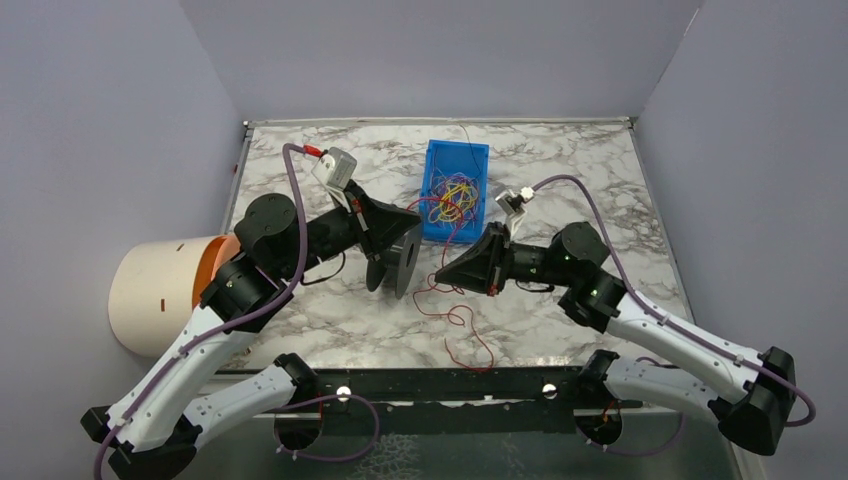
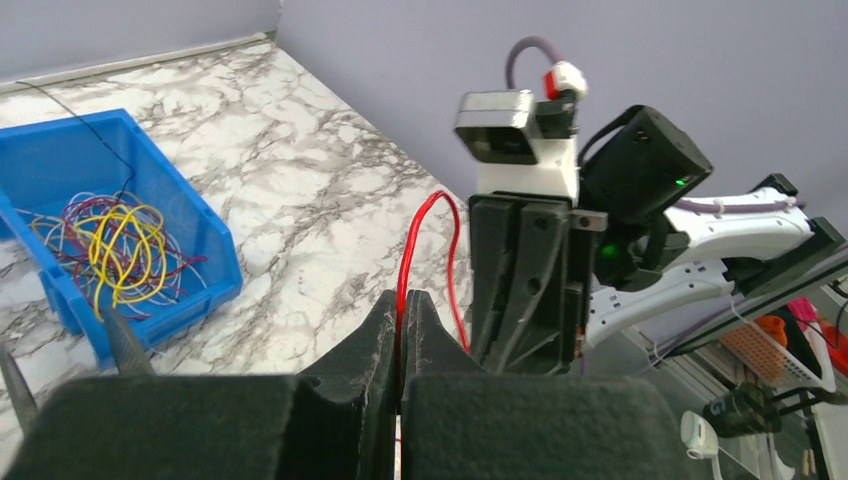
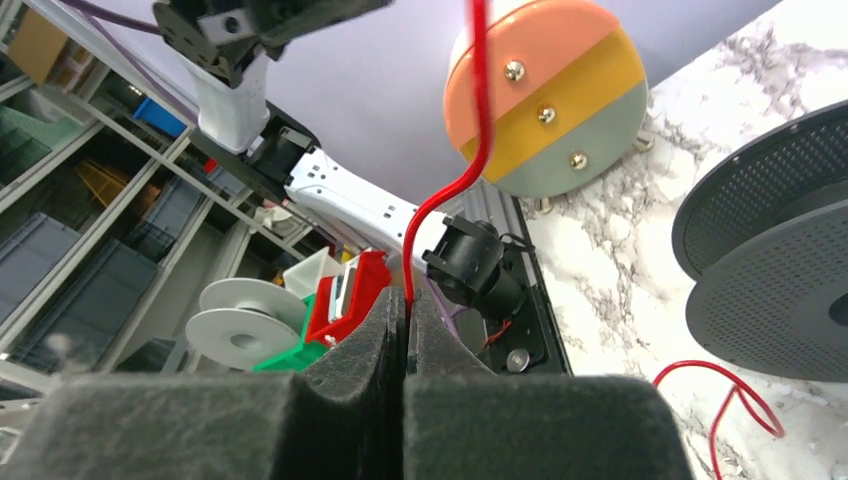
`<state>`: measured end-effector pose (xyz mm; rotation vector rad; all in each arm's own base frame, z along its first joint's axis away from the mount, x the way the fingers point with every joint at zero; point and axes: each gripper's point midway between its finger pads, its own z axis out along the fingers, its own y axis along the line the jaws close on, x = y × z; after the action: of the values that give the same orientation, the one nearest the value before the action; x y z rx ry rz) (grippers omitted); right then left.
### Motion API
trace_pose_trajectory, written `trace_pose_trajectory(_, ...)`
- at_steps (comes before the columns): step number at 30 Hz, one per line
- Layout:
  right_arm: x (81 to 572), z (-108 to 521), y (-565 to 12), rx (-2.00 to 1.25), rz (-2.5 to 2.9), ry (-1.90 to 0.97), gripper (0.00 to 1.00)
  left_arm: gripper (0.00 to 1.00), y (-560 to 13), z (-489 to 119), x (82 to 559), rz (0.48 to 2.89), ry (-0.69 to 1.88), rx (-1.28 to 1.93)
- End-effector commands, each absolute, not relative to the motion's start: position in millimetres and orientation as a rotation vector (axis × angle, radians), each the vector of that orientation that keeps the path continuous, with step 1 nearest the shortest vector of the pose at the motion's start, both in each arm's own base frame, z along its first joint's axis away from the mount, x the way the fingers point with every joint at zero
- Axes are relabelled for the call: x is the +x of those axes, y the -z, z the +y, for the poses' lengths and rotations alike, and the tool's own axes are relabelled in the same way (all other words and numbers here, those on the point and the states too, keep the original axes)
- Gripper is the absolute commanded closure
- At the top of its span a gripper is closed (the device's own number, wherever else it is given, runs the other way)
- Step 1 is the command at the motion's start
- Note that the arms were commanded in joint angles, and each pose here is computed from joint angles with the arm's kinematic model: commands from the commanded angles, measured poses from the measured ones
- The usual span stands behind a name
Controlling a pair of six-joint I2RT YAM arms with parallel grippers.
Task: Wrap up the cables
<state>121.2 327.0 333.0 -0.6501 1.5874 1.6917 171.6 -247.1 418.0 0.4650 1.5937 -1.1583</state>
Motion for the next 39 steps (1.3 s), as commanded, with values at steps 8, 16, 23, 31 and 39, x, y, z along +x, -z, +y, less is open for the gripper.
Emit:
trace_pose_trajectory(8, 141, 281, -375, -0.505, 1.519, -1.380, 0.99, 1.00, -374, -231, 165, 1.706, 1.079, 0.461)
trace_pose_trajectory(16, 156, 262, -398, -0.467, 1.512, -1.214, 0.99, 1.00, -333, -231, 146, 1.812, 1.097, 0.572)
trace_pose_trajectory(23, 162, 263, -424, -0.499, 1.469, -1.165, 0.99, 1.00, -294, -232, 139, 1.900, 1.100, 0.615)
trace_pose_trajectory(31, 171, 263, -455, -0.525, 1.408, -1.096, 0.99, 1.00, -265, -230, 129, 1.960, 1.112, 0.649)
trace_pose_trajectory(39, 169, 282, -462, -0.596, 1.384, -1.151, 0.99, 1.00, -274, -230, 137, 1.939, 1.083, 0.629)
